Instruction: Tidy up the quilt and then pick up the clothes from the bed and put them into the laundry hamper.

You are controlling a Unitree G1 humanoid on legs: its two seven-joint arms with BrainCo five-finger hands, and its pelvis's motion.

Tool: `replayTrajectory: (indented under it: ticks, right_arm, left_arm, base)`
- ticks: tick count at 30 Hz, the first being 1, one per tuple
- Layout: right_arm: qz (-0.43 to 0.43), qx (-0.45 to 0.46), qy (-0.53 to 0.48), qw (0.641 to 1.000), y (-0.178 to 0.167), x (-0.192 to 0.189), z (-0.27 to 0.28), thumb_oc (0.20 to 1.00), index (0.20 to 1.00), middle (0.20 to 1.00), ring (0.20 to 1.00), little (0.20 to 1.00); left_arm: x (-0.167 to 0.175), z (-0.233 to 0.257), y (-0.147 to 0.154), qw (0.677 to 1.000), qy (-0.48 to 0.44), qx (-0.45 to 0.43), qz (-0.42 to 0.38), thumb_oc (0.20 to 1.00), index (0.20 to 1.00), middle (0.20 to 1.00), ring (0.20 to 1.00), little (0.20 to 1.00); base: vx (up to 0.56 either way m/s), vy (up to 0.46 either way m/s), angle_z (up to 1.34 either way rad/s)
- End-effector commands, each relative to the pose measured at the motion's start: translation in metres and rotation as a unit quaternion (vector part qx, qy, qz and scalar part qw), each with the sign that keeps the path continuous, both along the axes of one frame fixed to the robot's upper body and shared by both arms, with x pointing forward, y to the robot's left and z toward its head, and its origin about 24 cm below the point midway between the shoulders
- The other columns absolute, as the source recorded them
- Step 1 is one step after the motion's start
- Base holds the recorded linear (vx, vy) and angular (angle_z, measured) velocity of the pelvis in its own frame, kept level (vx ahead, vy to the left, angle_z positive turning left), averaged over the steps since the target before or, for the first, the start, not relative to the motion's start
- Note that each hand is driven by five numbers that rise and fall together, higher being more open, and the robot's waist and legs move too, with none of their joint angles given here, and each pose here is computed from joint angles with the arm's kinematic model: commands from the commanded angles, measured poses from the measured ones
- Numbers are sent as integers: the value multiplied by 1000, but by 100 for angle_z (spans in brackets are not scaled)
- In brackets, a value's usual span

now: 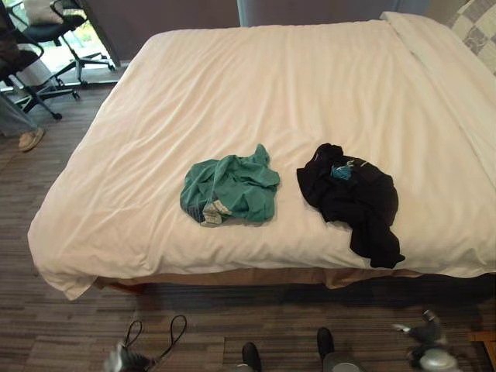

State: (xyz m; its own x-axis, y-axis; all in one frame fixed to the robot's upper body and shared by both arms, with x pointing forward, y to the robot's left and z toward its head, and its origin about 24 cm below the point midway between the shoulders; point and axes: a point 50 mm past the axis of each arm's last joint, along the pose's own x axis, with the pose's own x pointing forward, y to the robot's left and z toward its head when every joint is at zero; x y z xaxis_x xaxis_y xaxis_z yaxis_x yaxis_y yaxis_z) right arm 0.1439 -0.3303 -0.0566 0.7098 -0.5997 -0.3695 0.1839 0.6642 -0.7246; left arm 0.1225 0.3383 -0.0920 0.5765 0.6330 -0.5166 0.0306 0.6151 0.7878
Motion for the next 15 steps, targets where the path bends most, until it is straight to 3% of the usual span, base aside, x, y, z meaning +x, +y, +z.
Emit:
replayTrajectory:
  ticks: [1, 6, 15]
  right_arm:
    - [37, -135, -85, 986, -28, 30, 54, 1000, 1000, 1000, 1000, 1000]
    - [141, -281, -134, 940, -34, 64, 129, 1000, 1000, 1000, 1000, 1000]
    - [240, -343, -226, 880, 10, 116, 185, 1000, 1000, 1000, 1000, 1000]
  left_arm:
    - [53, 78, 48, 980, -150, 129, -24, 1000, 1000, 1000, 1000, 1000]
    - [103, 171, 37, 917, -351, 153, -109, 1000, 1000, 1000, 1000, 1000]
    - [161, 204, -15, 879, -384, 165, -229, 1000, 1000, 1000, 1000, 1000]
  base:
    - [0, 0, 0]
    - [-10, 2, -2]
    - [-93, 5, -5]
